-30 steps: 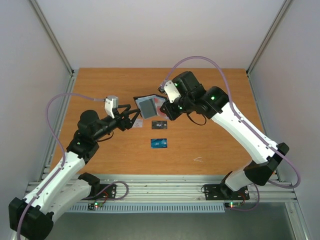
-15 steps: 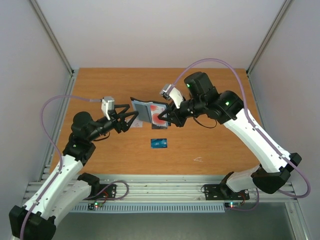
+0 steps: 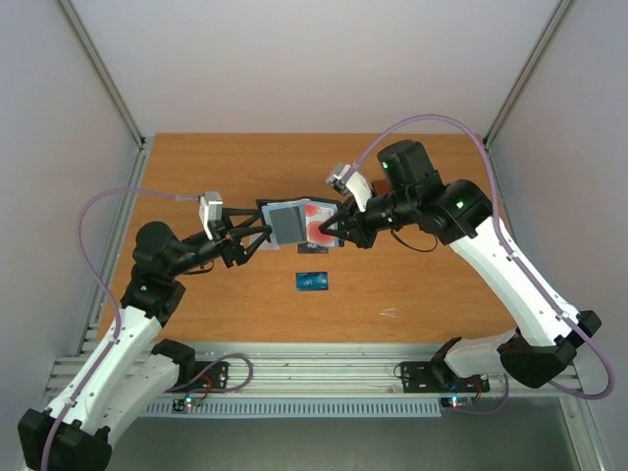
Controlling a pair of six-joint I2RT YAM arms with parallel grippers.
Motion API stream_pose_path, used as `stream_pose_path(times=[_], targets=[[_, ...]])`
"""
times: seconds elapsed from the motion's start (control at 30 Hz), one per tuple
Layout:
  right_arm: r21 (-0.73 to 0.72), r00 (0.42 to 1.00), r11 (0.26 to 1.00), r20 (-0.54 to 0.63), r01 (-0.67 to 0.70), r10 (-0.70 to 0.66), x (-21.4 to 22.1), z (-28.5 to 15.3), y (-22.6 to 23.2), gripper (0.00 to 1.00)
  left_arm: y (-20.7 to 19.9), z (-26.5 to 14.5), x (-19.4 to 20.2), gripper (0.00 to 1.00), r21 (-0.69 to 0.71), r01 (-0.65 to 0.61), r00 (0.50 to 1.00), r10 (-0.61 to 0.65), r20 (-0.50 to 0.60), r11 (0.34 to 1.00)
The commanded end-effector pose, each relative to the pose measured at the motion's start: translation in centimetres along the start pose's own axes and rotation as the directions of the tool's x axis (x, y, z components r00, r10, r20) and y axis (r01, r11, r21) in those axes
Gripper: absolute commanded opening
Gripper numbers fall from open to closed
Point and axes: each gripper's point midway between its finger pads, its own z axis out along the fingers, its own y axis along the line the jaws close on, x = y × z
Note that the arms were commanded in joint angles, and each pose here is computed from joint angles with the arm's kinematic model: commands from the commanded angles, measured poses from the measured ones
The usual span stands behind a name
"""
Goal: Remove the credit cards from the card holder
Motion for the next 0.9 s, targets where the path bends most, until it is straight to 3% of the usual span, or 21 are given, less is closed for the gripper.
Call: stream_pose_path(times=[0.0, 0.1, 0.17, 0.67, 0.87], targets=[[-0.051, 0.998, 0.998, 0.053, 0.024, -0.021, -0.6, -1.3, 1.2, 0.01, -2.5, -0.2, -1.8, 0.66, 0.103, -0.052, 0.998, 0.048, 0.037, 0.993], [-0.064, 0.998, 0.998, 0.063, 0.025, -0.021, -0.7, -1.4, 1.5, 0.01, -2.7, -0.1, -1.6, 0.54, 0.126, -0.057, 0.998, 0.054, 0.023, 0.990], [-0.069, 0.997, 0.997, 0.070, 0.020, -0.015, -0.8, -1.5, 1.5, 0.01, -2.7, 0.0, -1.5, 0.53, 0.133, -0.068, 0.998, 0.066, 0.019, 0.989], [-0.137, 0.996, 0.989, 0.058, -0.058, 0.066, -1.7, 0.8, 0.8, 0.01, -4.1, 1.8, -0.7, 0.63, 0.196, -0.101, 0.994, 0.106, -0.013, 0.975], [-0.225, 0.993, 0.971, 0.066, -0.079, 0.096, -2.5, 2.3, 1.1, 0.05, -4.1, 2.4, -0.3, 0.43, 0.189, -0.115, 0.993, 0.120, -0.017, 0.975]])
